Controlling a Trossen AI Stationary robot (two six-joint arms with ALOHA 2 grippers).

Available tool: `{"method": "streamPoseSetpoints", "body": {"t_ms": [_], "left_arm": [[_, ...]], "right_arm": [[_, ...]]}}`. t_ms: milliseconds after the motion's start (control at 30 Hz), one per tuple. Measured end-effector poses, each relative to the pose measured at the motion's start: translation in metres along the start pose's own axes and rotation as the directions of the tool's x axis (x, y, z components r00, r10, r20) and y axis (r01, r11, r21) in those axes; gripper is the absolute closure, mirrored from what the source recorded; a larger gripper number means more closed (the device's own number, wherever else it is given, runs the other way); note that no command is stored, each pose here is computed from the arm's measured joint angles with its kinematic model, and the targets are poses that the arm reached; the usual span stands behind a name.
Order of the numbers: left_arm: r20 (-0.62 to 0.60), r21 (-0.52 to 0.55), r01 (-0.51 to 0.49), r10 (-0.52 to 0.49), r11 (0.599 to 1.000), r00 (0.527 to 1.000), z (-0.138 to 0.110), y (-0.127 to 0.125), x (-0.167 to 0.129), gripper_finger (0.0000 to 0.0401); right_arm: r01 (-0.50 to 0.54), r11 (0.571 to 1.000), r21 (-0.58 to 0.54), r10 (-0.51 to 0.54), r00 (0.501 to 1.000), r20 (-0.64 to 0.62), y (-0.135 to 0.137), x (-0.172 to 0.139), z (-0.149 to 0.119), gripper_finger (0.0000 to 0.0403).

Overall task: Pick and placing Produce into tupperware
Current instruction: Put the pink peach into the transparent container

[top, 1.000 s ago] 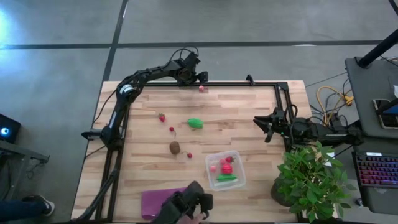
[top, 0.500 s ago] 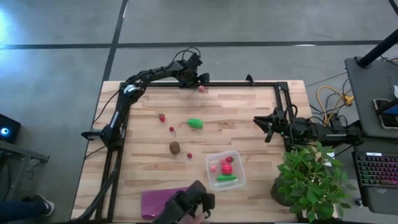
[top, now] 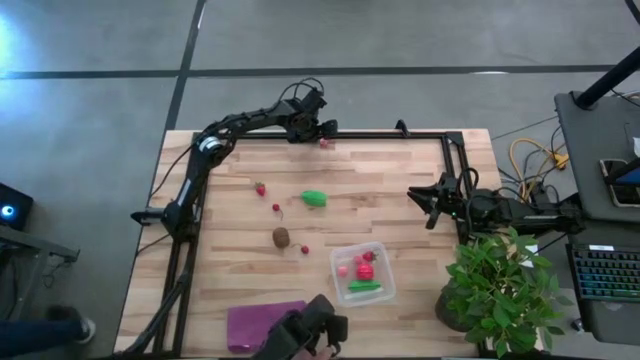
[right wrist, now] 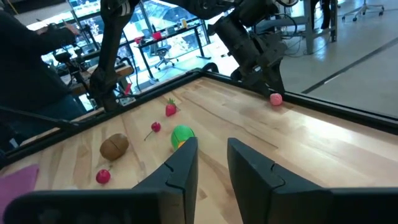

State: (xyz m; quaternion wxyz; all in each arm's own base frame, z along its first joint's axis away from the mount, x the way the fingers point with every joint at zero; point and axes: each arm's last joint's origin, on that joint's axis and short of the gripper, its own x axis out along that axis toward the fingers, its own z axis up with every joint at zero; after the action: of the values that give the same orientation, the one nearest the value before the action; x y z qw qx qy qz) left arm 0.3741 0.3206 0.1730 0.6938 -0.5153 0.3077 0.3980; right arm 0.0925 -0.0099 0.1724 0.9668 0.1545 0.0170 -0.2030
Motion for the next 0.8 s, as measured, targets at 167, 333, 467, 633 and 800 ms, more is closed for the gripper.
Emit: {"method": "streamPoseSetpoints", "body": {"t_ms": [167,333,467,633,800], "left_arm": [[0.009,0.019,0.028,-0.028,0.999,1.000,-0.004,-0.008,0.001,0.0147],[0.016,0.028,0.038,-0.039,0.999,0.999,-0.007,-0.012,0.002,0.0176],[0.027,0.028,0.022,-0.023,0.999,0.999,-0.007,-0.010,0.003,0.0205],[0.028,0.031,0.017,-0.018,0.999,0.999,-0.009,-0.009,0.004,0.0216],[0.016,0.058,0.014,-0.015,0.998,1.000,-0.014,-0.010,0.008,0.0216]], "right_arm": [[0.000,1.000,0.000,0.000,1.000,0.000,0.000,0.000,0.000,0.0330],[0.000,1.000,0.000,0.000,1.000,0.000,0.000,0.000,0.000,0.0326],[0.000,1.000,0.000,0.000,1.000,0.000,0.000,0.000,0.000,0.0320],[0.000,1.000,0.000,0.000,1.000,0.000,0.000,0.000,0.000,0.0316],[0.000,1.000,0.000,0.000,1.000,0.000,0.000,0.000,0.000,0.0321]]}}
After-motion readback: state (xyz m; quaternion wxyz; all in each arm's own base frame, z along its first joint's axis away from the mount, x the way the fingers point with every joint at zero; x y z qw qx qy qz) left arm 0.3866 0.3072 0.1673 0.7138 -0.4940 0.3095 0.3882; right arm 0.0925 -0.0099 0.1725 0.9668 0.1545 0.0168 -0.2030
